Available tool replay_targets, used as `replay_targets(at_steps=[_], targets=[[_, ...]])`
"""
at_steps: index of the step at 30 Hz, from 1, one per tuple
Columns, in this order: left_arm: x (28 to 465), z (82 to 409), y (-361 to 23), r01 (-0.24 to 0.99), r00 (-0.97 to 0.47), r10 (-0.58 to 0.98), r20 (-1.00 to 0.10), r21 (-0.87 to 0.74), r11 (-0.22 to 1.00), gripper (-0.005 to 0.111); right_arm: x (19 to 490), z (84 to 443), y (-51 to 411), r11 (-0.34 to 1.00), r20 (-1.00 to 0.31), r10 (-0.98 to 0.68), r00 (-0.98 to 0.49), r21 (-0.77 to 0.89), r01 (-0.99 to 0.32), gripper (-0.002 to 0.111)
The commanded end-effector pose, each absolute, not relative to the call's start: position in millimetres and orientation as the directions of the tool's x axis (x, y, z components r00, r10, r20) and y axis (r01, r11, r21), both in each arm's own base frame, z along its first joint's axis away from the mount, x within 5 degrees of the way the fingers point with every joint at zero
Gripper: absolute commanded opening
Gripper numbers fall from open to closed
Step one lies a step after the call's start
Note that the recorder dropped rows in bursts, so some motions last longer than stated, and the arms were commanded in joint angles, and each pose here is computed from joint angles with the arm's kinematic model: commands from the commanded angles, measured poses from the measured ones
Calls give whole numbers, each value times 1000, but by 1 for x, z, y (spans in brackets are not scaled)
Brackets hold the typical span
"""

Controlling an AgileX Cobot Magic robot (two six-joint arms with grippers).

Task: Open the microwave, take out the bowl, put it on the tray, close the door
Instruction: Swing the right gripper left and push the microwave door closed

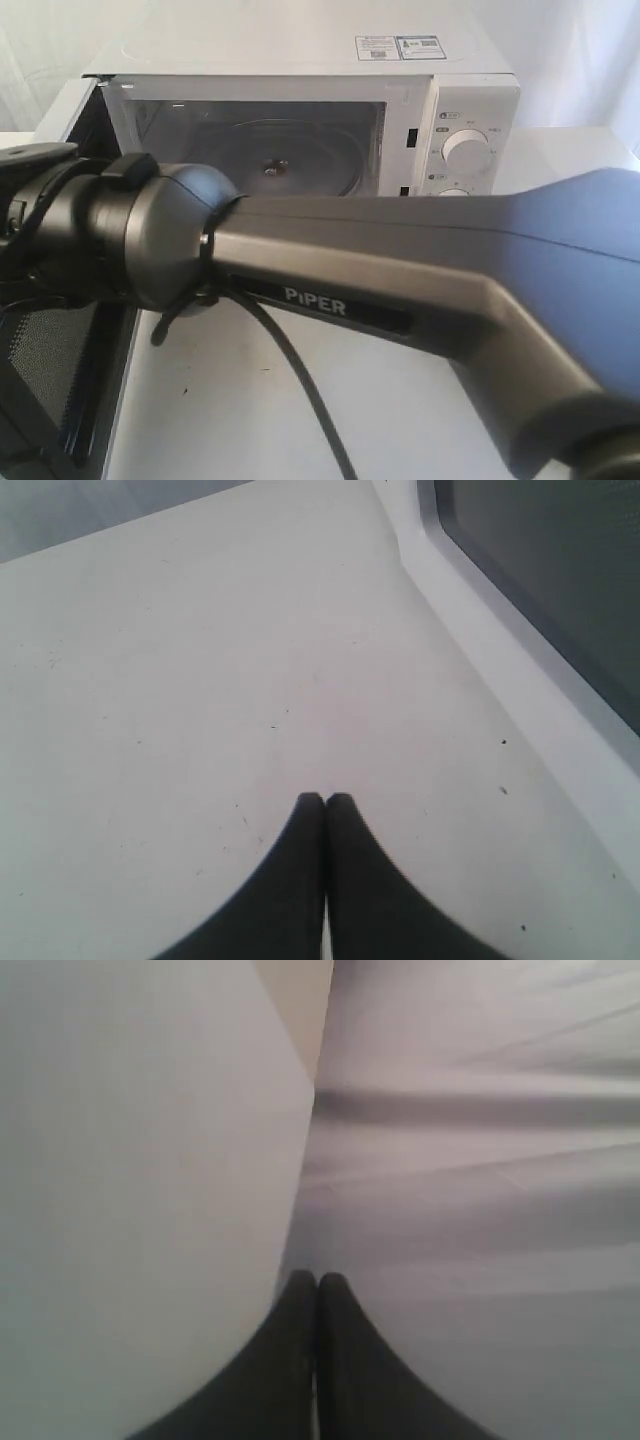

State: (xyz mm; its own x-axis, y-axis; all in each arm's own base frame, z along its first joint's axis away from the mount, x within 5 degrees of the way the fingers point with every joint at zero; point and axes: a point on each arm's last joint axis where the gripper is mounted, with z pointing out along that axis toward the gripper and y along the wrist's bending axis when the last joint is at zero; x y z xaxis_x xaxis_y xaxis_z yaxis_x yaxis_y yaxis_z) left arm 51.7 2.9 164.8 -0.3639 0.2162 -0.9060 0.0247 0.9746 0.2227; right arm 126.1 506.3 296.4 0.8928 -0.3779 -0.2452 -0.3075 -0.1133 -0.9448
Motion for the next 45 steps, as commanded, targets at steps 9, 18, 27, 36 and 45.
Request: replay_targets(at_steps=[9, 18, 27, 36, 45], targets=[[52, 166, 3, 25, -356, 209, -911, 215, 976, 0, 203, 324, 450, -345, 384, -867, 318, -923, 171, 0], [52, 166, 3, 25, -356, 209, -911, 215, 976, 0, 251, 322, 408, -135, 136, -989, 59, -991, 22, 0], [52, 166, 3, 25, -356, 209, -911, 215, 976, 0, 290, 316, 380, -25, 27, -998, -59, -999, -41, 0], [52, 166, 3, 25, -356, 209, -911, 215, 976, 0, 333, 316, 343, 4, 3, -984, -177, -999, -37, 0], [52, 166, 3, 25, -356, 209, -911, 215, 976, 0, 342, 316, 336, 30, -20, -984, -179, -998, -48, 0]])
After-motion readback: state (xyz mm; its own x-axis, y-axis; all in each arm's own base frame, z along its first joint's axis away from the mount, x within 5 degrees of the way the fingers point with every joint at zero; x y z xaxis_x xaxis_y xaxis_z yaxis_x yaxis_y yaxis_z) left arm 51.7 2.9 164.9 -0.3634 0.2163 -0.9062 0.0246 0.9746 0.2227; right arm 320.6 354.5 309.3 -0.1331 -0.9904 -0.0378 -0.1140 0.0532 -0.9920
